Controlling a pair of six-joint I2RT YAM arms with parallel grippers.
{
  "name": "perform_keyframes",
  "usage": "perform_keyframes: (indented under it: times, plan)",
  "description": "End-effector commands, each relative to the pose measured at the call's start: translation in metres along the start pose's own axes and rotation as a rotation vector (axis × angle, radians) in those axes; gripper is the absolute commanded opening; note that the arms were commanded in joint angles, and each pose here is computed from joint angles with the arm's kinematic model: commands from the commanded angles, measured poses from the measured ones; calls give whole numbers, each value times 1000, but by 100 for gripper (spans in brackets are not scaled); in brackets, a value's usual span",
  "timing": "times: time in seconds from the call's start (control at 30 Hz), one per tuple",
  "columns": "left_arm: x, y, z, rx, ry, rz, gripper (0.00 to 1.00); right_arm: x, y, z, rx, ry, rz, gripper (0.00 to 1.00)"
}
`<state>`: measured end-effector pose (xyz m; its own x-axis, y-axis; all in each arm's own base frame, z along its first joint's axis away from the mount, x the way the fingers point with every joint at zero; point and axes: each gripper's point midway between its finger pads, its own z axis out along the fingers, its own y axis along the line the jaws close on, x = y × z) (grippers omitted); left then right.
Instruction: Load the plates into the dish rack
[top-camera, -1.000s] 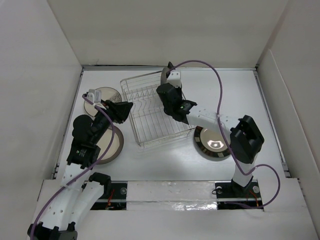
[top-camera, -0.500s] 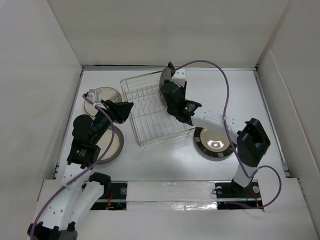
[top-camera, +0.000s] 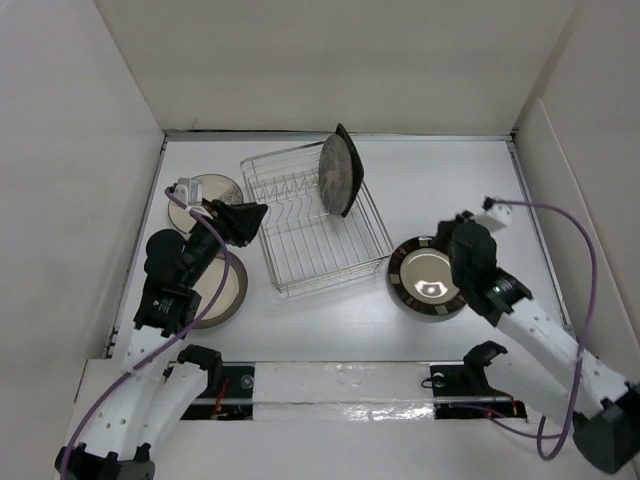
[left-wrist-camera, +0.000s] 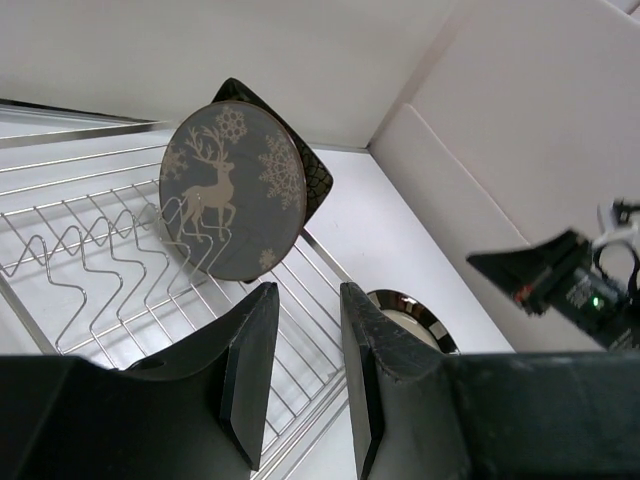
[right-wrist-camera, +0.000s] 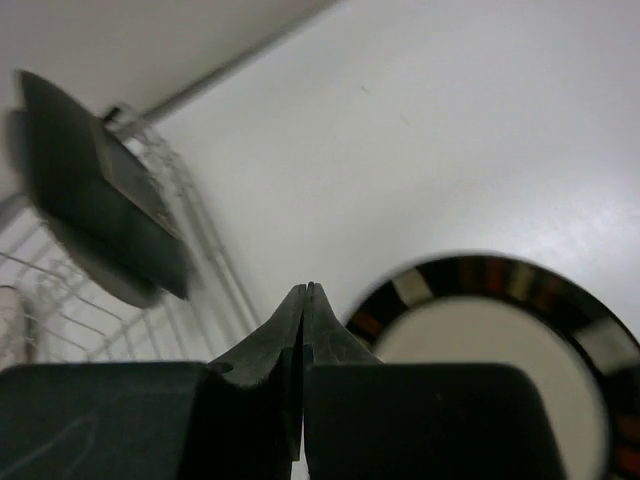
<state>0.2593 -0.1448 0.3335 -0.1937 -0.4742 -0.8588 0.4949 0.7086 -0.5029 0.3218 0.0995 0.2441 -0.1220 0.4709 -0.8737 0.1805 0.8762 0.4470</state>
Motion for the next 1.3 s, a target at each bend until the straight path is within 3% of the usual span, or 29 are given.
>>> perform_keyframes:
  times: [0.0,0.03,0.07,0.13,0.17,0.33,0.53,0.6,0.63,0.67,0.87,1.03,1.27]
  plan:
    - [-14,-16,0,66,-46,11,28,38,-66,-34,115,129,136,0]
    - [-13,-15,0,64,-43,9,28,35,-86,-39,159,124,161,3]
    - [-9,-12,3,57,-31,5,28,51,-106,-53,207,196,156,21]
    - [-7,-12,5,61,-25,-1,28,45,-117,-68,222,183,248,37]
    - [-8,-12,4,59,-26,-1,28,54,-111,-72,183,220,285,53]
    - [-11,-15,2,53,-37,11,28,84,-135,-66,309,292,316,68]
    - [-12,-20,-1,67,-39,17,28,68,-146,-25,264,253,289,69]
    - [-11,-20,0,71,-38,17,28,78,-148,-6,228,312,267,60]
    - [-9,-23,0,82,-32,13,28,80,-146,2,211,325,261,47]
    - [-10,-23,-1,82,-35,14,28,81,-145,9,197,335,263,41]
    - [-8,-21,1,79,-27,12,28,104,-145,44,174,404,237,20]
    - [-7,-20,2,74,-25,13,28,134,-157,61,217,506,218,18]
    - [-7,-19,3,68,-21,15,28,113,-177,96,302,375,235,19]
